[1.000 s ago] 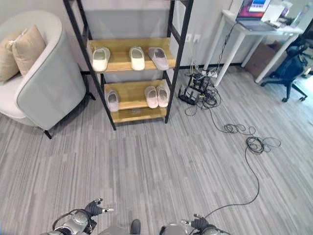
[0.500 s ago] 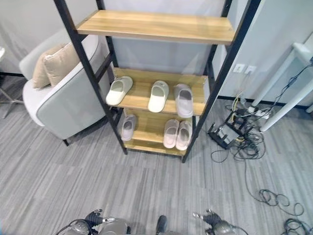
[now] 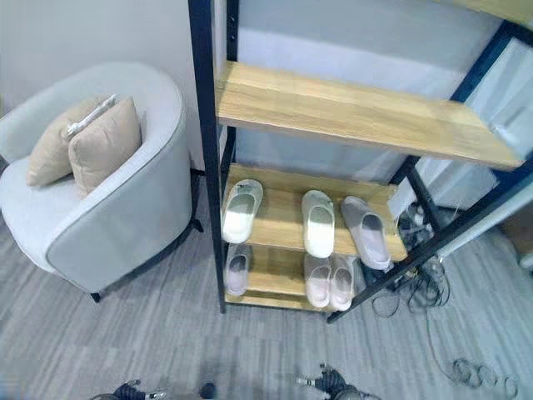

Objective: Arrange the slippers neatly on the shoe rack.

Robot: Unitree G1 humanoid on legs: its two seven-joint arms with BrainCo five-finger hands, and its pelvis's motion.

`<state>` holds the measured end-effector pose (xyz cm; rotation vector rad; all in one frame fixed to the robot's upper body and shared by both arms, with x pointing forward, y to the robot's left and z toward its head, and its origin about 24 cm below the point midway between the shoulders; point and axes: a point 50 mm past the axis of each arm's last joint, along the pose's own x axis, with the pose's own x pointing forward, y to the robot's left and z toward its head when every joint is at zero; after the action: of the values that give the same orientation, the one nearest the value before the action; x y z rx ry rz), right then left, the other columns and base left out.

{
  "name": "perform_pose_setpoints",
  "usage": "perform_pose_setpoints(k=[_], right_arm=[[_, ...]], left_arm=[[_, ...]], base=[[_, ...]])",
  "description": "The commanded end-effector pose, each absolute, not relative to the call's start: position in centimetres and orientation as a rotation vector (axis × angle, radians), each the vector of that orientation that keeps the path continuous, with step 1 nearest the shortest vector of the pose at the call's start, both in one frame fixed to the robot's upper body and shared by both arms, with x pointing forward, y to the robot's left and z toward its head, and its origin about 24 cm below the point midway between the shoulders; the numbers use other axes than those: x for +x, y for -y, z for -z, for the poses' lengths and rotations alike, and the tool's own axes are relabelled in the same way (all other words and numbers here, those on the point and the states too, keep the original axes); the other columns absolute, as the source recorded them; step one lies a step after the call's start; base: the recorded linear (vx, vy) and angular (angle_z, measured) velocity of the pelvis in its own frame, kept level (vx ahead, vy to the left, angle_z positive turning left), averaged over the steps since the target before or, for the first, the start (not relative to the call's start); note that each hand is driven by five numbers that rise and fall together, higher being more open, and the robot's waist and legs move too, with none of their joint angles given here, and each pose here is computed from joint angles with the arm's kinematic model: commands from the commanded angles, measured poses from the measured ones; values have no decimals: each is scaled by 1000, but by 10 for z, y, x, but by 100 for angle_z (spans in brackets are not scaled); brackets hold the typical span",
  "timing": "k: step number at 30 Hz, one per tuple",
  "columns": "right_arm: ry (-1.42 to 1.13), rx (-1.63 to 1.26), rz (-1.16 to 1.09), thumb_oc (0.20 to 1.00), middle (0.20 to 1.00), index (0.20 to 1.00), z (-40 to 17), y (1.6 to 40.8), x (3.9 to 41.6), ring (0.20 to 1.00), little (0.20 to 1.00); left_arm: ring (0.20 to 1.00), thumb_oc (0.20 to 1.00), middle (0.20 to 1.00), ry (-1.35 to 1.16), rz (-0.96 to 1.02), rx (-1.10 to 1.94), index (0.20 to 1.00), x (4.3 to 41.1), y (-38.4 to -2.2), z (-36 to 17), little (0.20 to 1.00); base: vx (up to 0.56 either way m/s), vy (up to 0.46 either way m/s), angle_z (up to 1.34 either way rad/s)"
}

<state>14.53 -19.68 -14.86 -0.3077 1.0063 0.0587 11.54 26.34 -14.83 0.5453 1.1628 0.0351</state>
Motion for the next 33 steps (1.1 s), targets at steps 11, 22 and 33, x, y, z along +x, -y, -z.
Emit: perform_pose_setpoints(k=[11,22,33], right_arm=[[-625,-691,38,1000,1000,1000,104,237,160,1000,1000],[-543,-551,174,1000,1000,1000,90,254,179,1000,1000],[13,-837,115,1000,1000,1000,-6,235,236,1000,1000]], left_arm=[[1000,1000,1000,-1154,-107,475,1000,93,-238,160,1000],[1000,1000,1000,-1140,32,518,1000,88,-218,164,1000],[1000,1000,1000,-1119,67,531,1000,86,-207,166,1000]], base=[[63,34,-16],[80,-102,5],[52,-45,5]])
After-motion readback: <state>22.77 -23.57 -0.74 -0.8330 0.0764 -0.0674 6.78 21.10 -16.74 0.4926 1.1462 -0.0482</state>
